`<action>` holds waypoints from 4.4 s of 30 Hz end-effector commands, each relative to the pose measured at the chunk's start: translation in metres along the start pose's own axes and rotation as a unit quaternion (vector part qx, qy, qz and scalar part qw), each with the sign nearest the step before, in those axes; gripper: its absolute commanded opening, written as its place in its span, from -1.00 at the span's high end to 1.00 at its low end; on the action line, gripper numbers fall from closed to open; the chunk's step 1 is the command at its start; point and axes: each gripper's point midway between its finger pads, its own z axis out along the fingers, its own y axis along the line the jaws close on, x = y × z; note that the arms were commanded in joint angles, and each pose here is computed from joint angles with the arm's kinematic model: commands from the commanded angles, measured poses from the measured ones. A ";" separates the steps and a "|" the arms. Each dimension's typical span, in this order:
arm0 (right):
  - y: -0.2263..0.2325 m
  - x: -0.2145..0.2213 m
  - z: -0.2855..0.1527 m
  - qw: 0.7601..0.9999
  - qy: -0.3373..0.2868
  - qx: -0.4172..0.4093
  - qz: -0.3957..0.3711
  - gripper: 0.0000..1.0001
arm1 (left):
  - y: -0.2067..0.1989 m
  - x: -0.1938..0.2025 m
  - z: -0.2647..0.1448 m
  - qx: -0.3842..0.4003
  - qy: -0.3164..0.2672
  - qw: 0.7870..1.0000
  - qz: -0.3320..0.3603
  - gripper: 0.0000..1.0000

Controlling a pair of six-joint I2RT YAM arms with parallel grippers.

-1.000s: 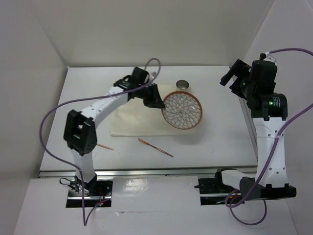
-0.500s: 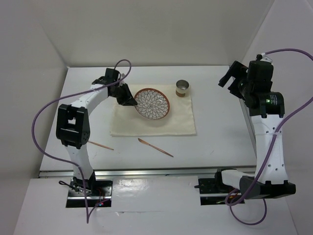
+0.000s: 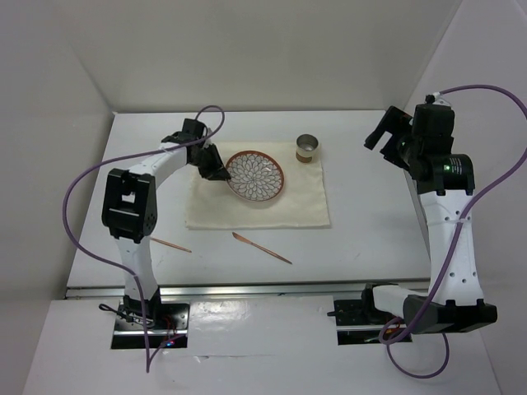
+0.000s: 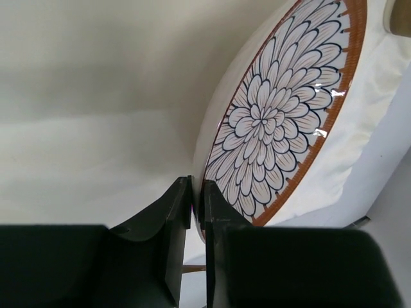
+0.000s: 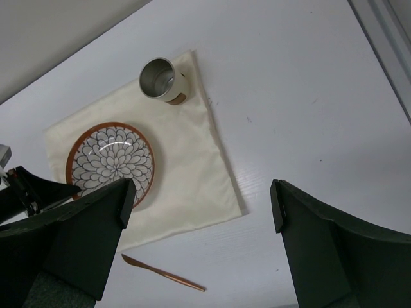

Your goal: Set the dinner table for one person

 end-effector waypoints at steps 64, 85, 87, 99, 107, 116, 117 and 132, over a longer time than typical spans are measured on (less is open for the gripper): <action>0.014 0.041 0.026 0.996 0.043 -0.077 -0.009 -1.00 | 0.235 0.142 -0.106 -0.350 -0.054 0.857 -0.374 0.57; 0.048 0.095 0.045 0.958 0.196 -0.201 -0.050 -1.00 | 0.051 0.013 -0.104 -0.315 -0.078 0.938 0.118 1.00; 0.050 0.104 0.044 0.951 0.213 -0.213 -0.066 -1.00 | 0.051 0.007 -0.084 -0.325 -0.065 0.935 0.129 1.00; 0.078 0.241 0.029 0.907 0.279 -0.178 -0.259 -1.00 | 0.065 0.000 -0.020 -0.328 0.004 0.936 0.127 1.00; 0.102 0.317 0.015 0.877 0.215 -0.269 -0.335 -0.90 | 0.076 -0.002 -0.002 -0.326 0.011 0.937 0.124 1.00; 0.124 0.364 0.025 0.845 0.214 -0.272 -0.408 -0.79 | 0.073 -0.007 -0.013 -0.320 -0.002 0.939 0.126 -0.07; 0.126 0.371 0.029 0.842 0.211 -0.272 -0.416 -0.73 | 0.071 -0.006 -0.018 -0.320 -0.002 0.939 0.126 -0.07; 0.126 0.435 0.050 0.781 0.284 -0.291 -0.474 -0.26 | -0.011 -0.014 -0.132 -0.223 -0.103 0.964 0.098 -0.04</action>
